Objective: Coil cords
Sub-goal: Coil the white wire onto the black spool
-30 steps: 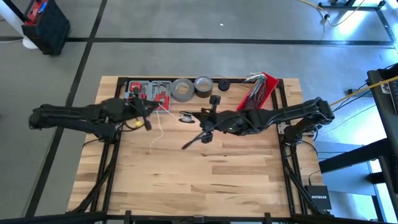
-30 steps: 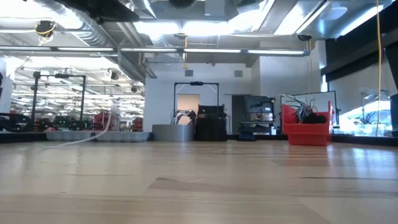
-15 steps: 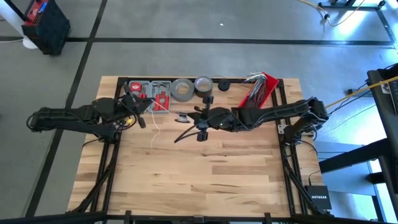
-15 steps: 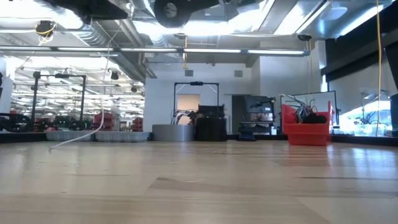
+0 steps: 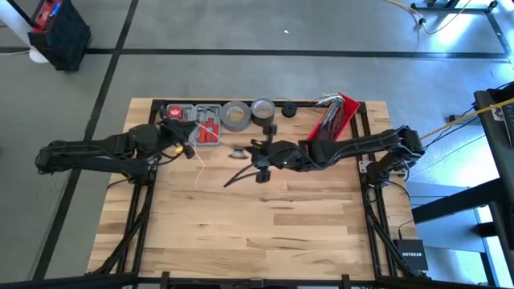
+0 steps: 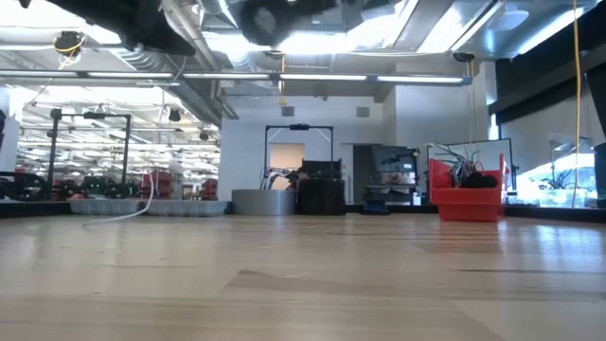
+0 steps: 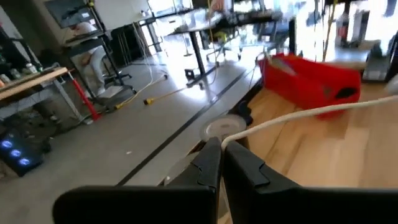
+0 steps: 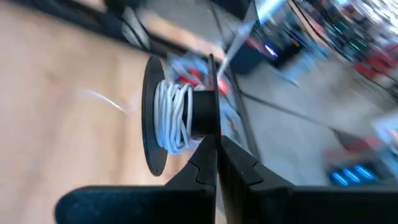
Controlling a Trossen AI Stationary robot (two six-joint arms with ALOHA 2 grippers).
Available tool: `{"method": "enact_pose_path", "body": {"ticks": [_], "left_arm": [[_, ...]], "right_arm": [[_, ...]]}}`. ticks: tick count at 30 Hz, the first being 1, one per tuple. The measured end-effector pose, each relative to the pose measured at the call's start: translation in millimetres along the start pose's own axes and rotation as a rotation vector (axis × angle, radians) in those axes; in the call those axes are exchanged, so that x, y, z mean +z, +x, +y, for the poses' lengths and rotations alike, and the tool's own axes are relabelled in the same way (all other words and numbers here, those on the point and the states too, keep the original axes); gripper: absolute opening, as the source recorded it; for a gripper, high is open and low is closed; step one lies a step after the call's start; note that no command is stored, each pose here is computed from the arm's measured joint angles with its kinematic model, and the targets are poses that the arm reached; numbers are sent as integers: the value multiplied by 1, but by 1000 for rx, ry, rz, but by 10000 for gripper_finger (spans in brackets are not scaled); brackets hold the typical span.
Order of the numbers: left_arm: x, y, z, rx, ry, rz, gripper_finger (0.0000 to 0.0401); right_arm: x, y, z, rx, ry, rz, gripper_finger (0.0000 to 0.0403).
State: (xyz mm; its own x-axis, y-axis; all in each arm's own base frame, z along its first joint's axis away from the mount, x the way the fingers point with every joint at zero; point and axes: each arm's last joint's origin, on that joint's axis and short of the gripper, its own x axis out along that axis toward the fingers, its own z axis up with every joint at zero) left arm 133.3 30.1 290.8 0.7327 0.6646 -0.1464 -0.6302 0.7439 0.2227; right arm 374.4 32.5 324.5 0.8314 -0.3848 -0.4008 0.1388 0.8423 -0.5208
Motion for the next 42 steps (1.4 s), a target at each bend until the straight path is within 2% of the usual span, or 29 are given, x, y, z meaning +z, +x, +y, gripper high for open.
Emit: {"method": "enact_pose_path", "body": {"ticks": [2,6,13,17,21,28,35,42], "left_arm": [[2,-3,0,-29,-43,-26,5],[9,-7,-4,-167,-107,-101,5],[15,-1,-19,-283,-131,-137,5],[16,8,-32,-321,-124,-143,5],[13,19,-47,-344,-70,-129,5],[7,42,-70,-347,-3,-122,5],[-5,61,-83,-324,83,-81,5],[-6,70,-82,-304,68,-73,5]], "right_arm": [[-6,2,-4,-64,-21,72,5],[-15,12,-6,-147,-27,145,5],[-33,57,-6,-236,-9,191,5],[-41,83,-14,-285,49,147,5],[-44,99,-21,-261,132,49,5],[-37,104,-36,-102,342,-165,5],[-25,95,-42,-86,367,-269,5],[-9,66,-60,-94,369,-321,5]]}}
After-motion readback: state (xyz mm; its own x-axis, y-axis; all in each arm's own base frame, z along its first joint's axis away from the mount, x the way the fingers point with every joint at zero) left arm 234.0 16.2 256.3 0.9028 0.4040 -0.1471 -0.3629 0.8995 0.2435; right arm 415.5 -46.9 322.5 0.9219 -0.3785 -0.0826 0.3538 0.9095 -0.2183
